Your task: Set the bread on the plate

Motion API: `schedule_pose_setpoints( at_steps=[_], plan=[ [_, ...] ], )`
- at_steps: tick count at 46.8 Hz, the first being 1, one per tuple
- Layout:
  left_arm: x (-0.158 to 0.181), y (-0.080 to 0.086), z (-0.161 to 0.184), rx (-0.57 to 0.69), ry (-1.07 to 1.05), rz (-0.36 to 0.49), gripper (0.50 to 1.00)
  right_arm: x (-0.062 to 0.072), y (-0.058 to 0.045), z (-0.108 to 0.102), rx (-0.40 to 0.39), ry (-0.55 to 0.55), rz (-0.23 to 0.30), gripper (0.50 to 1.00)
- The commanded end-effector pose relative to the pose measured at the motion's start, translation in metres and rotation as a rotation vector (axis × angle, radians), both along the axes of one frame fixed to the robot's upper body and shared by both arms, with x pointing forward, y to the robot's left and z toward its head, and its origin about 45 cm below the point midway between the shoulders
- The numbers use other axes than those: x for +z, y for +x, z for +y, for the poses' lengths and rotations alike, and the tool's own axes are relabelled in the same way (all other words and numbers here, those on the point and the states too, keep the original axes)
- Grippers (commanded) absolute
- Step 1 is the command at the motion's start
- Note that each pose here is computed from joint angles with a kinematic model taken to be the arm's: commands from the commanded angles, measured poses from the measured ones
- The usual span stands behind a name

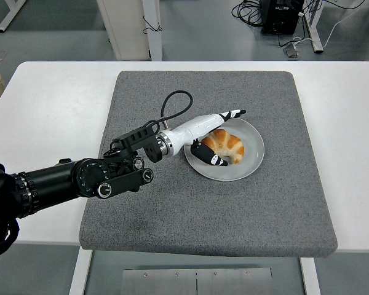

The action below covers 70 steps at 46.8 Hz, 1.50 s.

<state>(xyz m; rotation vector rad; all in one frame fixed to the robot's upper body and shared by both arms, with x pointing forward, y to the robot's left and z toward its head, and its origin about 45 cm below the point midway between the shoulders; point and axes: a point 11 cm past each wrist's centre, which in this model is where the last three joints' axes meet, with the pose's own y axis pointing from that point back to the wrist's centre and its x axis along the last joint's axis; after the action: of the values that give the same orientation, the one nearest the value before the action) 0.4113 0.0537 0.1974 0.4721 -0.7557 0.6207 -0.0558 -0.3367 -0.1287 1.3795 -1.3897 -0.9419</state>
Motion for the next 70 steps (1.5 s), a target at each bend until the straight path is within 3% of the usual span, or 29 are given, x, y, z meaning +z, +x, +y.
schedule_pose_setpoints(
  at_steps=[1,33,47,57,70],
  plan=[
    [0.008,0.004,0.0,0.014,-0.027,-0.002,0.969,0.0,0.0,0.0,0.0,0.0,0.0,1.0],
    [0.124,0.036,0.029,0.075,-0.227,-0.026,0.971,0.0,0.0,0.0,0.0,0.0,0.0,1.0],
    [0.169,0.056,0.063,0.147,-0.394,0.033,0.971,0.0,0.0,0.0,0.0,0.0,0.0,1.0],
    [0.178,0.072,0.092,0.293,-0.527,0.177,0.971,0.0,0.0,0.0,0.0,0.0,0.0,1.0],
    [0.176,0.094,0.134,0.433,-0.656,0.205,0.971,0.0,0.0,0.0,0.0,0.0,0.0,1.0]
  ],
)
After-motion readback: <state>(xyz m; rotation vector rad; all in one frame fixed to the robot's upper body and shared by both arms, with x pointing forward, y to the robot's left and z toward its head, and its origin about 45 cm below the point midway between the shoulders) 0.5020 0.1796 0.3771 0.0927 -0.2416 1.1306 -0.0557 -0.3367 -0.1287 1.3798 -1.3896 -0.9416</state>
